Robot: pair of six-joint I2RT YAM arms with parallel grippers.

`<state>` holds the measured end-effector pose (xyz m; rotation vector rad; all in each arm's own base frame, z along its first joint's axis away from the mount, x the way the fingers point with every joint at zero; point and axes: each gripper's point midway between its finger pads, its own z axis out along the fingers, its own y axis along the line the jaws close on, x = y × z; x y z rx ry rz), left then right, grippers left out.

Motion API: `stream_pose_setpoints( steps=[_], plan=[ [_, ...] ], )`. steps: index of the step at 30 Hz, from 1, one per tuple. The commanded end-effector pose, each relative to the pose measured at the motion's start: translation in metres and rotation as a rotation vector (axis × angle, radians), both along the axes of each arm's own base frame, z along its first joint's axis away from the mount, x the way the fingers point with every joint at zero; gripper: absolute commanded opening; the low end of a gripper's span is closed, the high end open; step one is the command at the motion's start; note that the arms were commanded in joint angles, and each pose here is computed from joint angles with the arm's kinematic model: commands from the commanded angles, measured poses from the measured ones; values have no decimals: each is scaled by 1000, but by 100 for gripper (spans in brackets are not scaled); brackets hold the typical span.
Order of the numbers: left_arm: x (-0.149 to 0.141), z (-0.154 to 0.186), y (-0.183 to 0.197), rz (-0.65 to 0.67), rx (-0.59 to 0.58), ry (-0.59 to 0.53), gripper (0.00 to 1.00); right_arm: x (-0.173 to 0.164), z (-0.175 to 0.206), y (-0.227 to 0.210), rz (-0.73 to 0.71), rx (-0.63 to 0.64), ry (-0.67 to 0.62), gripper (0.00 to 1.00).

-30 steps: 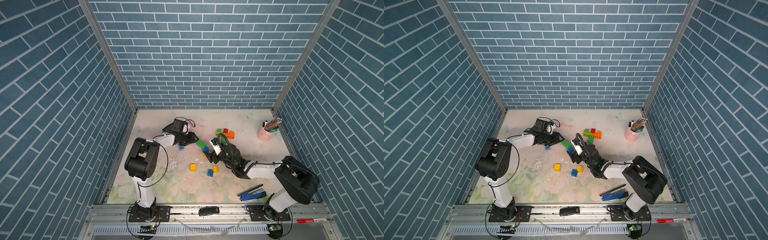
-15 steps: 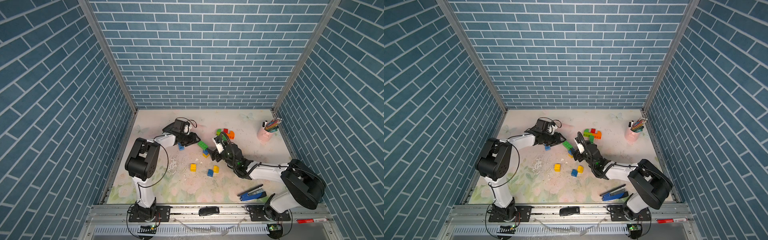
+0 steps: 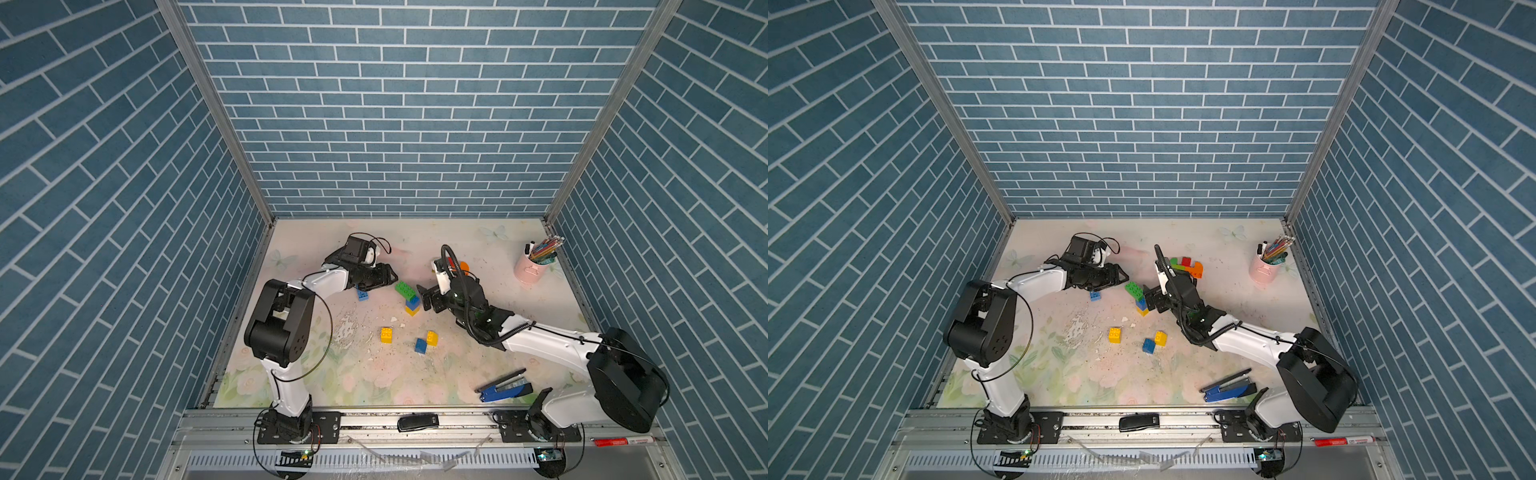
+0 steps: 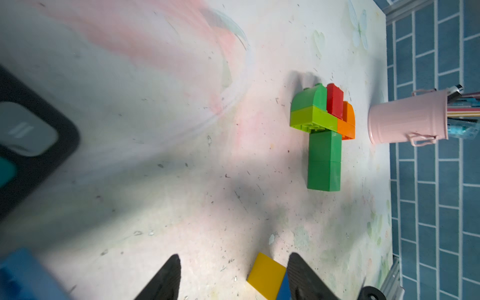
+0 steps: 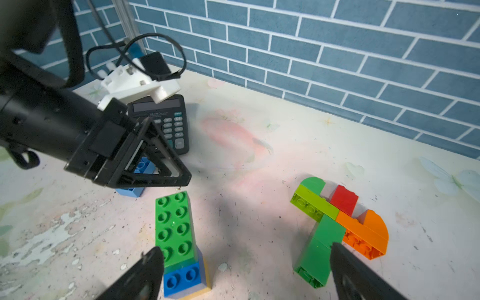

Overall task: Assemble a fork with lego
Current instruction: Pick up the lego brick from the center of the board.

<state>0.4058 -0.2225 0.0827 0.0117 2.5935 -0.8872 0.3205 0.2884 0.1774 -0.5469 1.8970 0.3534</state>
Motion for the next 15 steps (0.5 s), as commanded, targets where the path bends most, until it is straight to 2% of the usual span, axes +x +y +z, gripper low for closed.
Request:
stream_pose_setpoints(
  steps=[1, 5, 9, 12, 15],
  plan=[
    [8, 18, 26, 59, 96, -57, 68, -1, 8, -16, -96, -4, 75, 99],
    [-2, 18, 58, 143, 235, -70, 68, -1, 18, -14, -90, 20, 94, 99],
    [-18, 3, 100, 265, 423, -17, 72, 1, 25, -5, -74, 4, 122, 99],
    [-19, -6, 103, 277, 439, 3, 77, 3, 24, -4, -74, -22, 143, 99],
    [-12, -13, 96, 258, 420, 15, 78, 2, 20, -4, -75, -30, 149, 99]
  ],
)
